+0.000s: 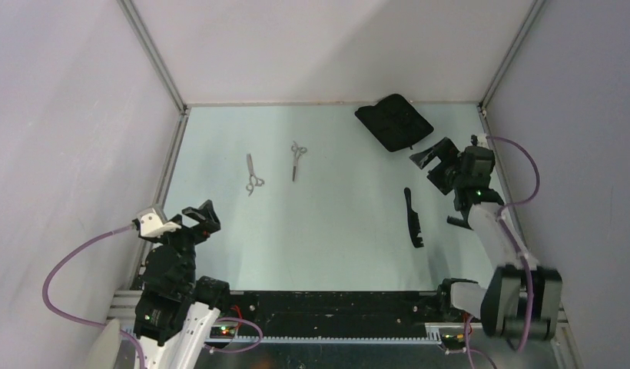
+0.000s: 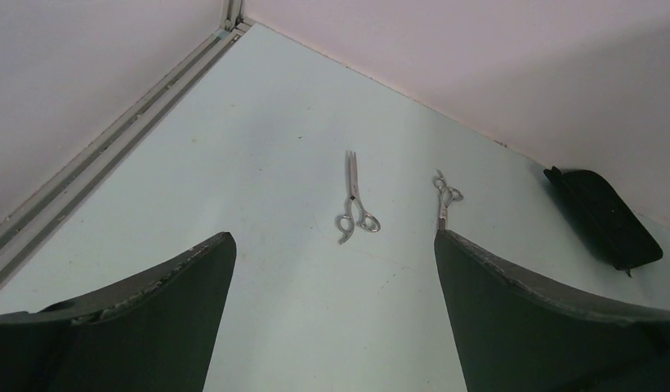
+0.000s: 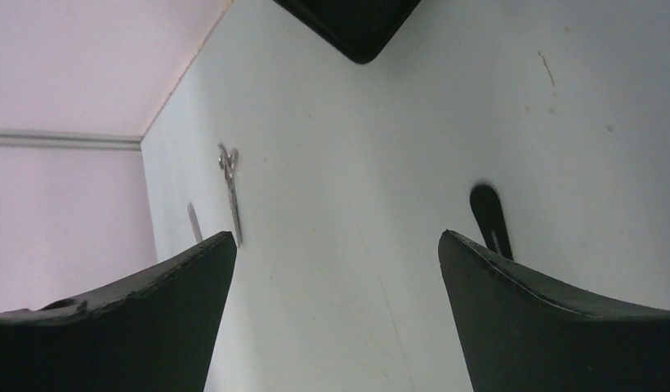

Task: Sort the hair-cutting tools
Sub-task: Move the hairdressing tool bag to the center of the board.

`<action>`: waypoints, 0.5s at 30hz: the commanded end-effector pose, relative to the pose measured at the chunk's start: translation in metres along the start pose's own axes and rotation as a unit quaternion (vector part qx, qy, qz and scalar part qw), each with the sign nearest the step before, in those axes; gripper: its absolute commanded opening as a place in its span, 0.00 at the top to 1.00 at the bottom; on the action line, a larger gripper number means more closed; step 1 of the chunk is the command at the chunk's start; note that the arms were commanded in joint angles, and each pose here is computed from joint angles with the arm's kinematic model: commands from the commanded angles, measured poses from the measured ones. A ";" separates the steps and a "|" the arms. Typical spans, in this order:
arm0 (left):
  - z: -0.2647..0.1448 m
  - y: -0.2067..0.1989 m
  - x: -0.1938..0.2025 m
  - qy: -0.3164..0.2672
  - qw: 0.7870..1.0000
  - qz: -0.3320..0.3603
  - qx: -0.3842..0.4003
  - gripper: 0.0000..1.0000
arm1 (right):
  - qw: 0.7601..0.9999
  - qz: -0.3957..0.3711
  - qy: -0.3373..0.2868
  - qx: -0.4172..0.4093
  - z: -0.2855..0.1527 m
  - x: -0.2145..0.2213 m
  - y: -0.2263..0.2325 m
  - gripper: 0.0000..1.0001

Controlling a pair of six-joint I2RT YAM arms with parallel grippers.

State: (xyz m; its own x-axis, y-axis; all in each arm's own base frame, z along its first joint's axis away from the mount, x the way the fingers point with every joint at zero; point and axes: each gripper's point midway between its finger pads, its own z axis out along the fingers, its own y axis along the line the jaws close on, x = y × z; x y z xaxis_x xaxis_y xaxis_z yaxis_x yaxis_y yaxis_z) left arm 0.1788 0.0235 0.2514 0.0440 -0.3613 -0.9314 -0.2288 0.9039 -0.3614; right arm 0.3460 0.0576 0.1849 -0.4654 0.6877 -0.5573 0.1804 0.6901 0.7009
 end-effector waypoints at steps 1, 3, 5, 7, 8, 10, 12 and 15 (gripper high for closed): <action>0.001 -0.007 -0.009 -0.016 1.000 -0.021 0.013 0.02 | 0.995 0.047 -0.042 -0.071 0.049 -0.035 0.022 0.01; 0.002 -0.007 -0.009 -0.016 1.000 -0.025 0.010 0.02 | 0.995 0.063 -0.044 -0.067 0.073 -0.041 0.015 0.01; 0.003 -0.007 -0.009 -0.018 0.999 -0.031 0.008 0.02 | 0.994 0.079 -0.042 -0.057 0.099 -0.043 0.005 0.01; 0.004 -0.007 -0.009 -0.018 0.999 -0.037 0.004 0.02 | 0.993 0.097 -0.038 -0.050 0.124 -0.045 -0.004 0.02; 0.005 -0.006 -0.008 -0.016 0.999 -0.036 0.002 0.02 | 0.993 0.100 -0.042 -0.056 0.131 -0.048 -0.003 0.02; 0.006 -0.005 -0.007 -0.012 0.999 -0.033 -0.005 0.02 | 0.991 0.116 -0.038 -0.053 0.153 -0.047 -0.012 0.04; 0.007 -0.003 -0.005 -0.005 1.000 -0.028 -0.012 0.02 | 0.989 0.127 -0.039 -0.058 0.172 -0.048 -0.017 0.06; 0.009 -0.002 -0.003 -0.001 1.000 -0.021 -0.017 0.02 | 0.986 0.151 -0.035 -0.053 0.199 -0.044 -0.027 0.07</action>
State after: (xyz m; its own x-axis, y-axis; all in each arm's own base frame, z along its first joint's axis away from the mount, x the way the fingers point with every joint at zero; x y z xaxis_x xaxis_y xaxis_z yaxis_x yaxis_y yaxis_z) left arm 0.1839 0.0214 0.2518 0.0436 -0.3905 -0.9196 -0.2340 0.8909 -0.3894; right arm 0.4942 0.0538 0.0813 -0.4177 0.8413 -0.3431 0.2982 0.4836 0.8229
